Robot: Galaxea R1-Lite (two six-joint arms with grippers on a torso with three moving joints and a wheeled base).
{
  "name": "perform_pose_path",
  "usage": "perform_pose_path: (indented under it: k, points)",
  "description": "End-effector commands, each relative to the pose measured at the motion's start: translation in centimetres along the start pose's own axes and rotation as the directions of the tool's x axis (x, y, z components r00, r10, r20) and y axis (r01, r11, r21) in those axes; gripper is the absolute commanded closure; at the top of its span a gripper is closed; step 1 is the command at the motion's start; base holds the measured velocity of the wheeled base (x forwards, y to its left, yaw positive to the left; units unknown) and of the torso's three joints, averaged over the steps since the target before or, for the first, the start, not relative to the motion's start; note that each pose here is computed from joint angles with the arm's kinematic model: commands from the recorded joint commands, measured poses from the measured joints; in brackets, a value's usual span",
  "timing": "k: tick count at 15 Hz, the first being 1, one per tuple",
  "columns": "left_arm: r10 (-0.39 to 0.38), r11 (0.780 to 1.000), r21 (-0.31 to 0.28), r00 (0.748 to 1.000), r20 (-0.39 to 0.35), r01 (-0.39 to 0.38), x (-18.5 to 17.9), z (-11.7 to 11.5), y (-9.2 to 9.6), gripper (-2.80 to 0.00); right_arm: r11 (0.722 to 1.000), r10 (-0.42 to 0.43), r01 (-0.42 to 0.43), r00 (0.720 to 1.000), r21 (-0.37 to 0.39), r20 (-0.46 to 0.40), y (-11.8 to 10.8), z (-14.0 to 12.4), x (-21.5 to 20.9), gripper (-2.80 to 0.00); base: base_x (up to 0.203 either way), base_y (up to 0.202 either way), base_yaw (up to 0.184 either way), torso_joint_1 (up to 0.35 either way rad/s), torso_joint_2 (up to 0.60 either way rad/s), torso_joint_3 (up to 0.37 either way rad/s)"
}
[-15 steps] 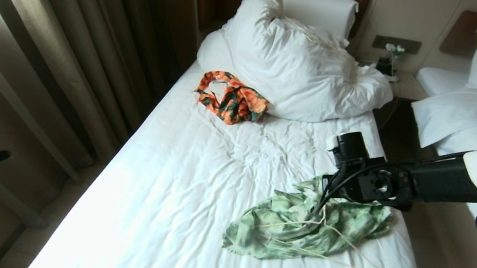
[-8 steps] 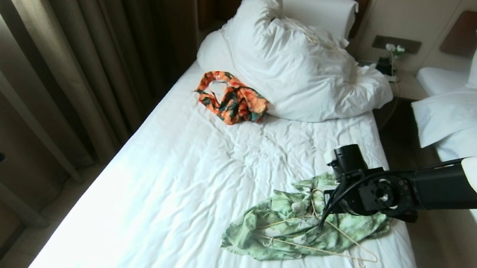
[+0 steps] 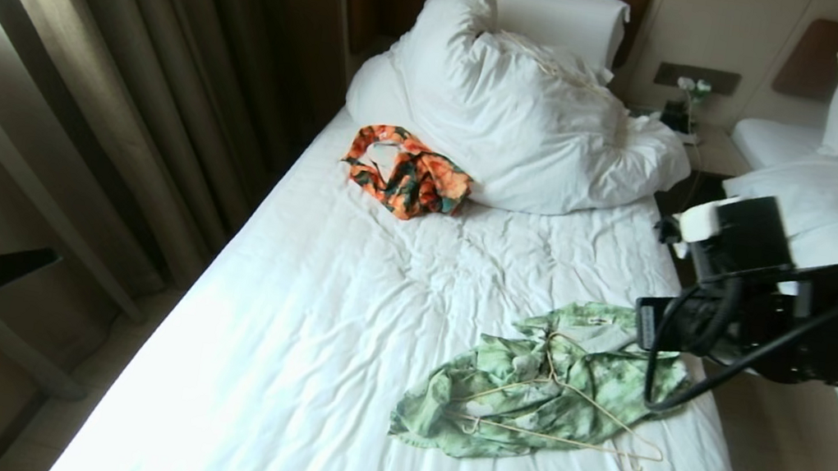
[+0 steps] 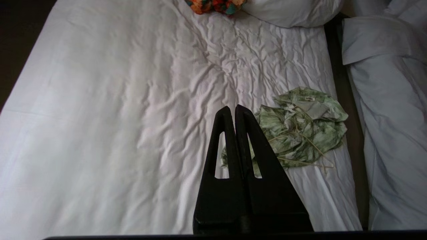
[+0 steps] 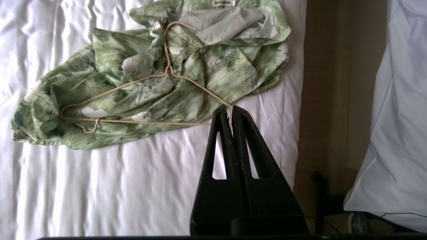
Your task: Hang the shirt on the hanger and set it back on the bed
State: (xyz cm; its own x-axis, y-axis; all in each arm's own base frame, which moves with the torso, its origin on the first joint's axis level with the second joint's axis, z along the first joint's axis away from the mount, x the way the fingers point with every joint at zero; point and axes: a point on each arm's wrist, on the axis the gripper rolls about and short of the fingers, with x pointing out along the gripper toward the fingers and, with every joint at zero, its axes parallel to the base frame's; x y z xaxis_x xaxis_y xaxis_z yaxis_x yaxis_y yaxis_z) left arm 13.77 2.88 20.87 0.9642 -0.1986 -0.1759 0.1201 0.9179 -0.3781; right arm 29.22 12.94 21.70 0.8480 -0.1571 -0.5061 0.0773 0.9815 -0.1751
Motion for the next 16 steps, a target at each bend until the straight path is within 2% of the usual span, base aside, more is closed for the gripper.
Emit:
perform_pose_path:
  k: [1,3,4,6,7,8,9,10,12,15,16]
  points:
    - [-0.175,0.983,0.050,0.984,-0.024,0.176,-0.2,-0.3,-3.0,0.00,0.995,0.021,-0.038,0.984,0.094,0.177,-4.7,1.5,-8.4,0.00,0.000,0.000,0.000,0.000,0.00,0.000]
    - [-0.268,0.959,0.096,0.963,0.014,0.266,-3.0,-0.4,-5.1,0.00,0.988,0.018,-0.058,0.963,0.141,0.269,-8.1,0.6,-13.6,0.00,0.000,0.000,0.000,0.000,0.00,0.000]
    - [-0.268,0.959,0.110,0.962,0.048,0.262,-4.8,-0.5,-5.5,0.00,0.984,0.001,-0.059,0.949,0.171,0.317,-10.0,-0.3,-16.0,0.00,0.000,0.000,0.000,0.000,0.00,0.000]
    - [-0.211,0.973,0.128,0.966,0.152,0.192,-7.9,-0.9,-5.7,0.00,0.974,-0.050,-0.045,0.914,0.224,0.402,-13.4,-2.8,-20.2,0.00,0.000,0.000,0.000,0.000,0.00,0.000]
    - [-0.129,0.987,0.117,0.970,0.208,0.106,-9.2,-1.2,-5.4,0.00,0.968,-0.078,-0.038,0.894,0.248,0.441,-14.7,-4.3,-22.1,0.00,0.000,0.000,0.000,0.000,0.00,0.000]
    - [-0.029,0.996,0.094,0.973,0.231,0.007,-9.9,-1.8,-5.1,0.00,0.965,-0.094,-0.033,0.882,0.260,0.462,-15.6,-5.8,-23.4,0.00,0.000,0.000,0.000,0.000,0.00,0.000]
    - [0.030,0.995,0.082,0.973,0.228,-0.050,-10.5,-2.8,-4.6,0.00,0.965,-0.106,-0.019,0.883,0.260,0.458,-16.2,-7.4,-24.3,0.00,0.000,0.000,0.000,0.000,0.00,0.000]
    - [0.055,0.994,0.077,0.970,0.235,-0.075,-11.2,-3.8,-4.2,0.00,0.967,-0.117,0.001,0.890,0.255,0.440,-16.6,-8.8,-24.8,0.00,0.000,0.000,0.000,0.000,0.00,0.000]
    - [0.071,0.993,0.074,0.960,0.271,-0.094,-12.7,-5.3,-3.7,0.00,0.960,-0.176,0.064,0.895,0.274,0.409,-17.1,-10.7,-25.6,0.00,0.000,0.000,0.000,0.000,0.00,0.000]
    - [0.152,0.980,0.072,0.938,0.312,-0.183,-14.7,-7.3,-3.4,0.00,0.927,-0.296,0.164,0.872,0.337,0.390,-17.4,-13.3,-27.0,0.00,0.000,0.000,0.000,0.000,0.00,0.000]
    - [0.148,0.979,0.086,0.937,0.316,-0.184,-14.9,-8.1,-3.2,0.00,0.914,-0.331,0.189,0.860,0.358,0.389,-17.2,-14.7,-27.6,0.00,0.000,0.000,0.000,0.000,0.00,0.000]
